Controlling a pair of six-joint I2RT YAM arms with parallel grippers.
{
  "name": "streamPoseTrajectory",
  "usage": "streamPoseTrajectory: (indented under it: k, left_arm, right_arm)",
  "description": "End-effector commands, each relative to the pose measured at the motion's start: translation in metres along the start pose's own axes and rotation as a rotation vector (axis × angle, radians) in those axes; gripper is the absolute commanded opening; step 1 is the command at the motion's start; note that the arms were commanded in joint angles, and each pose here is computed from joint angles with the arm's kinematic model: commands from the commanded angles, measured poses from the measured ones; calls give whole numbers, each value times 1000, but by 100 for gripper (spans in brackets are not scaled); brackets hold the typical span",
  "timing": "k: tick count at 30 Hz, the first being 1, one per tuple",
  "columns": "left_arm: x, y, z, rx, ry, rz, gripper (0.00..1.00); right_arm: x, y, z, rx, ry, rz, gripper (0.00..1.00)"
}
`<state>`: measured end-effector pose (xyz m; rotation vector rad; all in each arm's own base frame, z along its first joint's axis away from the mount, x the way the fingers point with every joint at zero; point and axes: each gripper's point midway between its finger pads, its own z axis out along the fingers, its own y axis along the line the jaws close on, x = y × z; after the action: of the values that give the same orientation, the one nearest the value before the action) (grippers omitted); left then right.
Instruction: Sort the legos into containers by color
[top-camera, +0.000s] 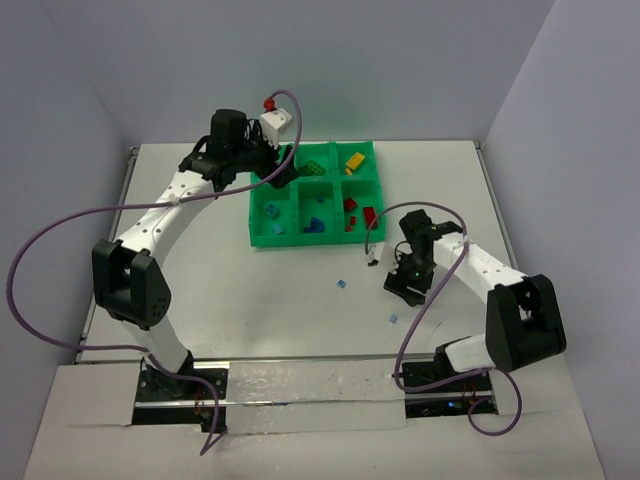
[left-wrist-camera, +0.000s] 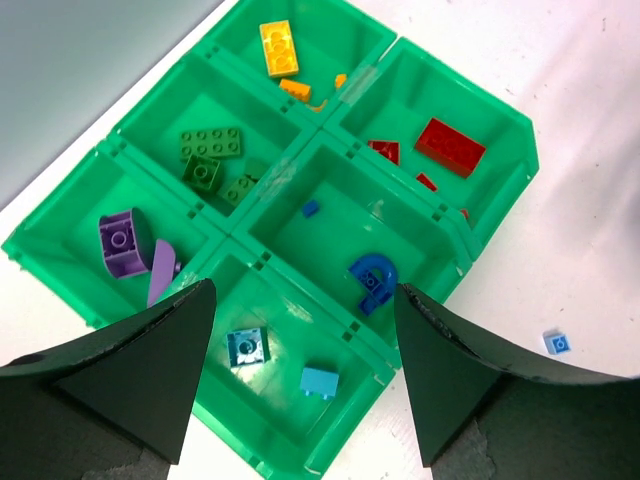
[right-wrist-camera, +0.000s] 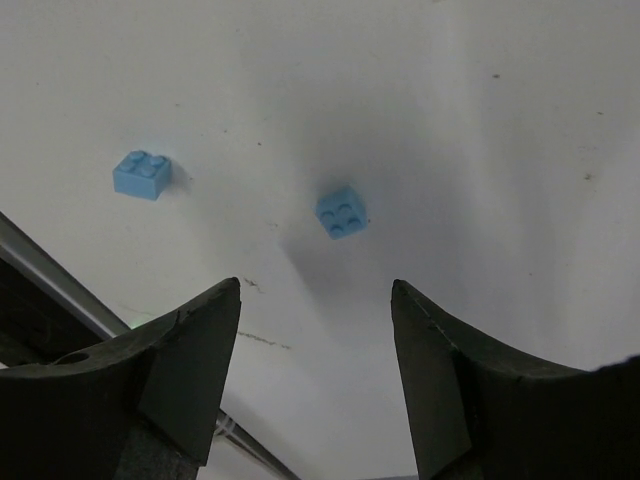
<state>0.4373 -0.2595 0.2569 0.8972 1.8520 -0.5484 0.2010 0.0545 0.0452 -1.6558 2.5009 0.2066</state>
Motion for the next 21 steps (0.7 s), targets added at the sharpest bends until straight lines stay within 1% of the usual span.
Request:
streamPoseTrajectory:
  k: [1, 4, 9, 13, 21]
  left_arm:
    - [-23, -4, -21, -4, -71, 0, 82]
    - [-20, -4, -25, -16, -68, 0, 82]
    - [-20, -2, -31, -37, -70, -3, 82]
    - [-16, -1, -34, -50, -67, -11, 82]
    - [-12, 1, -38, -76, -67, -19, 83]
  right_arm:
    - [-10, -5, 3, 57, -98, -237, 72]
    - [-16, -10, 5, 113, -154, -389, 71]
    - [-32, -21, 3, 149, -223, -475, 67]
    - [-36, -26, 4, 137, -220, -537, 64]
    - [-23, -23, 11, 23, -160, -577, 63]
